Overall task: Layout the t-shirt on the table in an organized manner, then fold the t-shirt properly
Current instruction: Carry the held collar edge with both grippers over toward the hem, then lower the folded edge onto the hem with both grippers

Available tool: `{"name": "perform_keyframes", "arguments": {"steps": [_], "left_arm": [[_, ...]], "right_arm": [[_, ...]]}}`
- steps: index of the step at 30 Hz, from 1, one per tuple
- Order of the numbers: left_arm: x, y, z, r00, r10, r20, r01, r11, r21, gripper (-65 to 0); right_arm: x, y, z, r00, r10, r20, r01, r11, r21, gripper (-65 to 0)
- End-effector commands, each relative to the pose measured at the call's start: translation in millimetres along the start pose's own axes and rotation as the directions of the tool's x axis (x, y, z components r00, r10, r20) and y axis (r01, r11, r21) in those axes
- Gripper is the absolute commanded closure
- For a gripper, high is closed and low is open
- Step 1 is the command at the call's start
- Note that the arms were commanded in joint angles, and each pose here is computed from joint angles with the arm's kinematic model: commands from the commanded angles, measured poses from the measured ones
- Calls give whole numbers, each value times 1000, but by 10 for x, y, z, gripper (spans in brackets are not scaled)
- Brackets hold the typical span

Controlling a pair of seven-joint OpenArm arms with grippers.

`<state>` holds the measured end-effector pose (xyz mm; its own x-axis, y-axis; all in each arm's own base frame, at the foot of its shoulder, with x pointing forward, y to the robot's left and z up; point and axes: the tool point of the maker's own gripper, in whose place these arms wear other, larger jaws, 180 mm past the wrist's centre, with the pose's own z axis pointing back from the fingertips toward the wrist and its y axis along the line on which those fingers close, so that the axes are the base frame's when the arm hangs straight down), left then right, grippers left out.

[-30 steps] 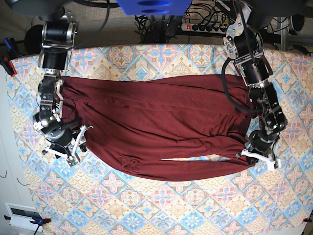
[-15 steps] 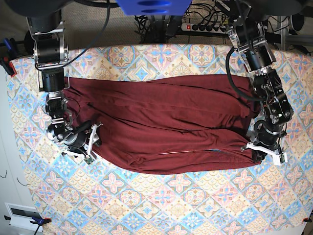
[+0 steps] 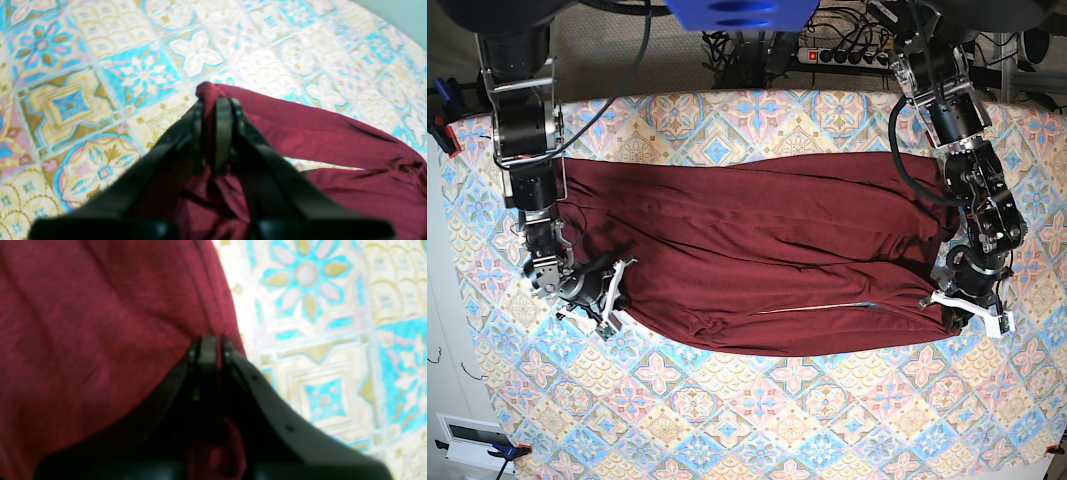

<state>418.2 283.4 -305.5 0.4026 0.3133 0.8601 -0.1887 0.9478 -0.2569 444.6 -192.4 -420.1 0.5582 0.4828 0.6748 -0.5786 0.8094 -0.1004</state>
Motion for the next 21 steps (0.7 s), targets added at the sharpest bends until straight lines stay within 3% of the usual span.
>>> {"name": "perform_keyframes", "arguments": {"steps": [1,7,21], "left_arm": [[287,-34,21,997,-9,79,10,1000,-12,0],[300,-36,24,996,-10,85,11,1000,-12,0],[539,-123,250,986,12,165,1,997,-76,0]], "right_arm": [[252,-234,133,997,-1,73,4,999,-35,-13],[628,-588,465,974,-36,223,63,991,-117,-7],[659,-660,940,970,97,221,-43,971,-236,-7]]}}
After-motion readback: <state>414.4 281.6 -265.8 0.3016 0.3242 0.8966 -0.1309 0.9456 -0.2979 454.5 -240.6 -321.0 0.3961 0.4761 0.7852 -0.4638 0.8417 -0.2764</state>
